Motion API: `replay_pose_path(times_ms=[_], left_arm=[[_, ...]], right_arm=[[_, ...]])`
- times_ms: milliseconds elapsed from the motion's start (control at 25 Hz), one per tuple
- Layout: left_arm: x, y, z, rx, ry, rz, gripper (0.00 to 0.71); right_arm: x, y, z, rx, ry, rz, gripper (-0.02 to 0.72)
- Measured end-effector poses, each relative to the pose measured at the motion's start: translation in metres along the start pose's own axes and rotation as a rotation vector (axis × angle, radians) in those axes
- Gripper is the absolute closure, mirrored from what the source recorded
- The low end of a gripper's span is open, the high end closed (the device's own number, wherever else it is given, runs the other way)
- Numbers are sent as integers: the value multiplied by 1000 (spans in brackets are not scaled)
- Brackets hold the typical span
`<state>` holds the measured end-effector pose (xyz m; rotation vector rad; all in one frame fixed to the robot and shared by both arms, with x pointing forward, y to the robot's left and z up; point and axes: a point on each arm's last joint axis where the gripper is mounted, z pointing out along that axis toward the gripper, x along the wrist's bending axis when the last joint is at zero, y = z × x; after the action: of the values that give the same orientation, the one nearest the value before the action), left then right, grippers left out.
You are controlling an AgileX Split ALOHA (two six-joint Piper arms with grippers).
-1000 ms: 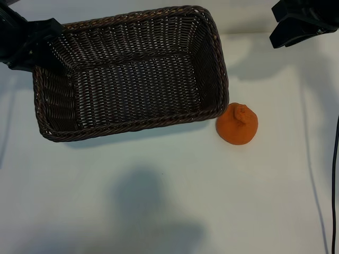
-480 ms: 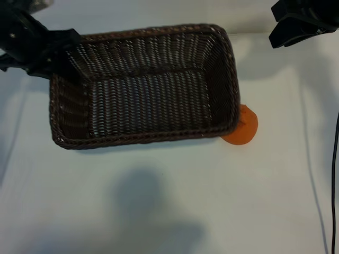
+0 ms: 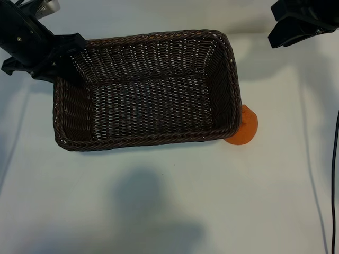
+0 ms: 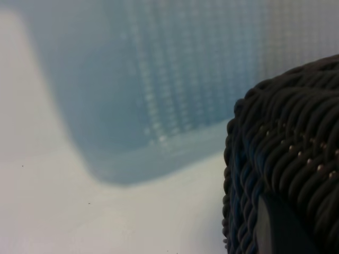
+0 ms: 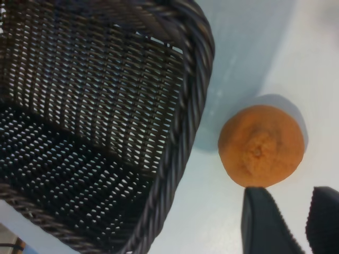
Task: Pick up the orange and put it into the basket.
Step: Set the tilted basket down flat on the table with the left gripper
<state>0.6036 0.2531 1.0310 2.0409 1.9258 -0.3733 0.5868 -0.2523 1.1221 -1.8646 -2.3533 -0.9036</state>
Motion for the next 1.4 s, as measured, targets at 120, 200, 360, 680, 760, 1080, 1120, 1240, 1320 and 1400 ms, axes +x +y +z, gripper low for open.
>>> replay_pose_path(times_ms=[120, 200, 360, 680, 760, 1080, 1120, 1240, 1320, 1400], left_arm=[[2, 2, 8, 22, 0, -5, 541], [2, 4, 15, 39, -1, -4, 541], [1, 7, 32, 85, -2, -1, 541], [9, 12, 54, 132, 2, -21, 541], [10, 13, 59, 144, 3, -26, 541], [16, 15, 70, 174, 18, -21, 541], [17, 14, 70, 177, 27, -11, 541], [19, 14, 70, 180, 43, 14, 541], [19, 14, 70, 180, 43, 15, 541], [19, 14, 70, 180, 43, 15, 541]], right_arm=[[0, 0, 0, 1, 1, -1, 460], [0, 0, 0, 1, 1, -1, 460], [0, 0, 0, 1, 4, 0, 460], [1, 0, 0, 0, 8, 2, 460], [1, 0, 0, -1, 9, 2, 460], [1, 0, 0, -1, 10, 2, 460], [1, 0, 0, -1, 10, 2, 460], [1, 0, 0, -1, 10, 2, 460], [1, 0, 0, -1, 10, 3, 460], [1, 0, 0, -1, 10, 3, 460]])
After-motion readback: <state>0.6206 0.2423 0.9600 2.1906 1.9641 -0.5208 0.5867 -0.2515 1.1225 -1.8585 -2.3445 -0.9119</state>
